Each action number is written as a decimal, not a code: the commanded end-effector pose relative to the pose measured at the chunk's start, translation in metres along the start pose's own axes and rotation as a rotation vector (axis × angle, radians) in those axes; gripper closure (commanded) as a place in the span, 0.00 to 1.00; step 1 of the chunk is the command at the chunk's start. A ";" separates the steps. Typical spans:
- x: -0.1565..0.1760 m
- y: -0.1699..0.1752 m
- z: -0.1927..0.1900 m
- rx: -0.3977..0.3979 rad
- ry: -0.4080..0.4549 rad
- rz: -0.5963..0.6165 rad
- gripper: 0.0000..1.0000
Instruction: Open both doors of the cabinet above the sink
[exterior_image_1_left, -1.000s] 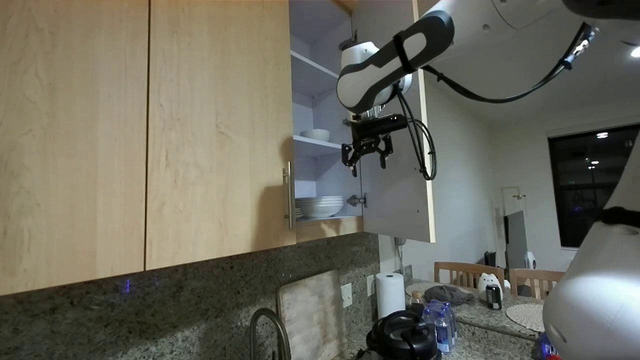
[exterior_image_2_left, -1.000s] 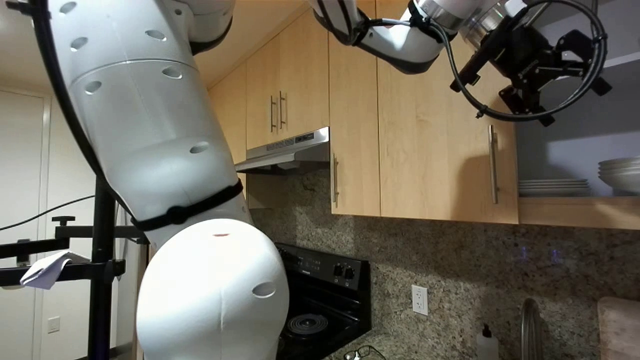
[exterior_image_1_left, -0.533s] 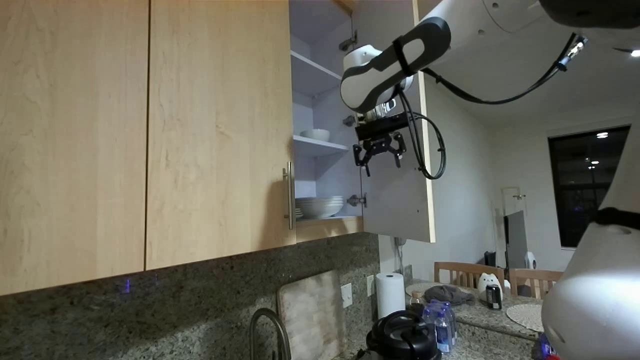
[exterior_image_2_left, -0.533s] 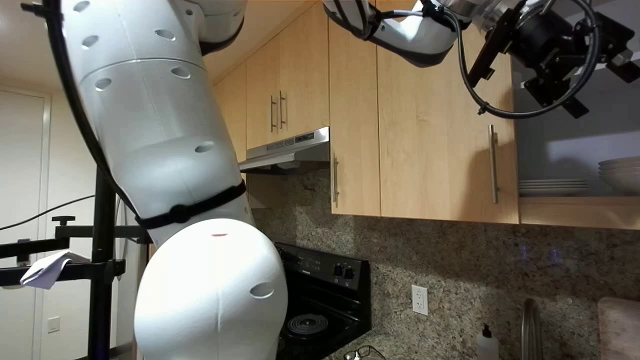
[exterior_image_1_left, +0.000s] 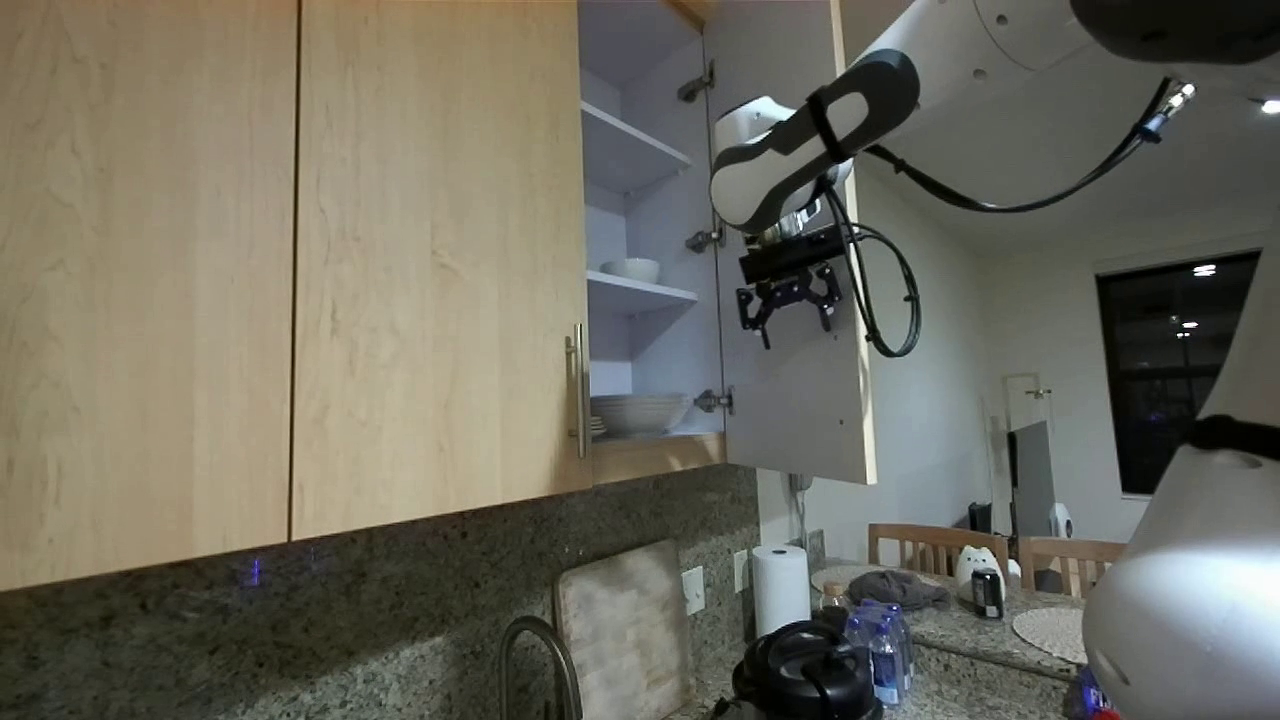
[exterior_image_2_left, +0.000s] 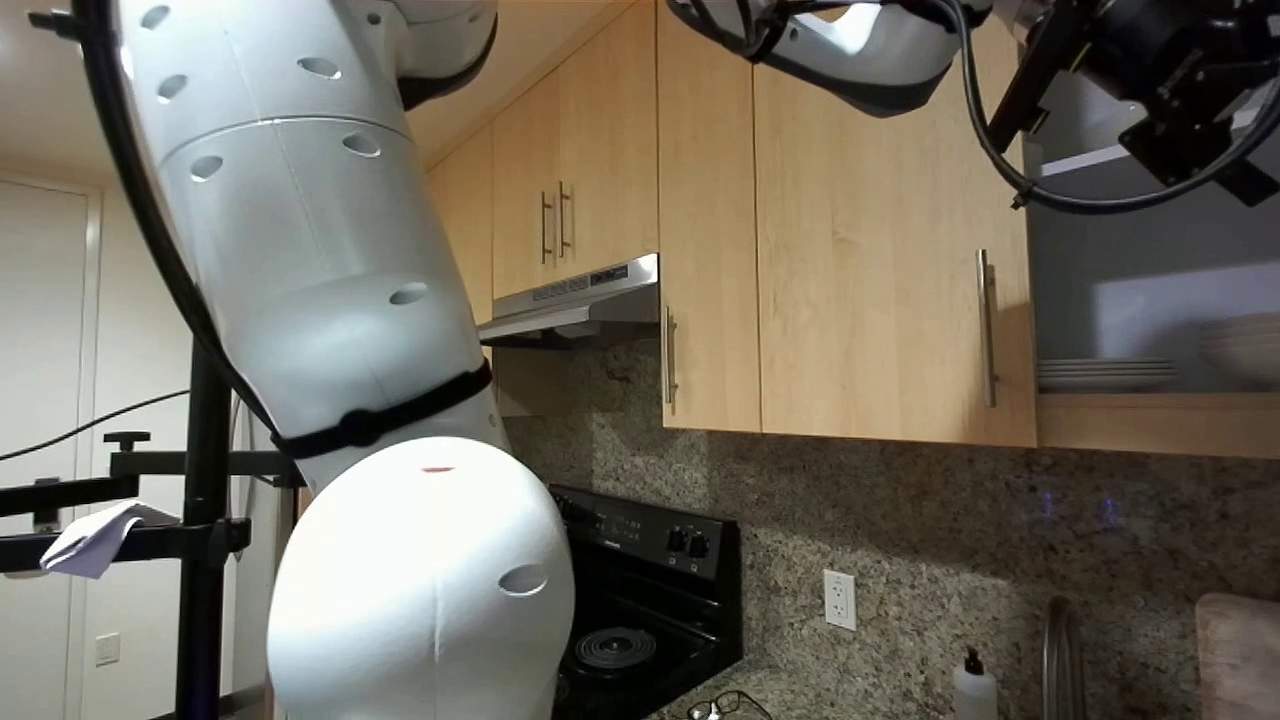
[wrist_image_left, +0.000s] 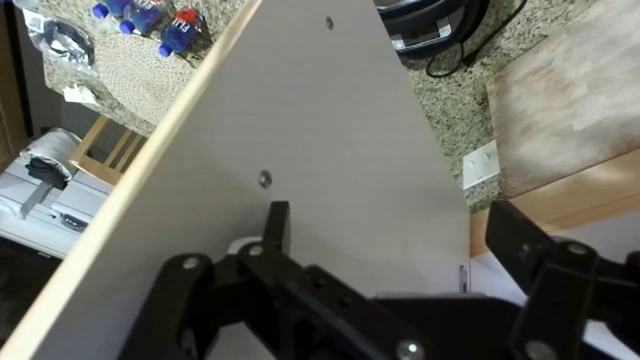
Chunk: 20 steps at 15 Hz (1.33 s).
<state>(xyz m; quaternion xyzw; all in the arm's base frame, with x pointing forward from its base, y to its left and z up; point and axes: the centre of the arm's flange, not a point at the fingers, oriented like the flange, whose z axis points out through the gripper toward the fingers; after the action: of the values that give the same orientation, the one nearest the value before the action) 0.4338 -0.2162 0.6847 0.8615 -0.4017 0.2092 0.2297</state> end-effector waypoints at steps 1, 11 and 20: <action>0.007 0.019 0.013 -0.034 0.067 -0.005 0.00; 0.031 0.101 0.064 0.128 0.194 -0.019 0.00; 0.036 0.167 0.105 0.304 0.258 -0.067 0.00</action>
<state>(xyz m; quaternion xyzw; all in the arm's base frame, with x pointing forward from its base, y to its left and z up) 0.3506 -0.3839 0.6646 0.8569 -0.3319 0.3567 0.1683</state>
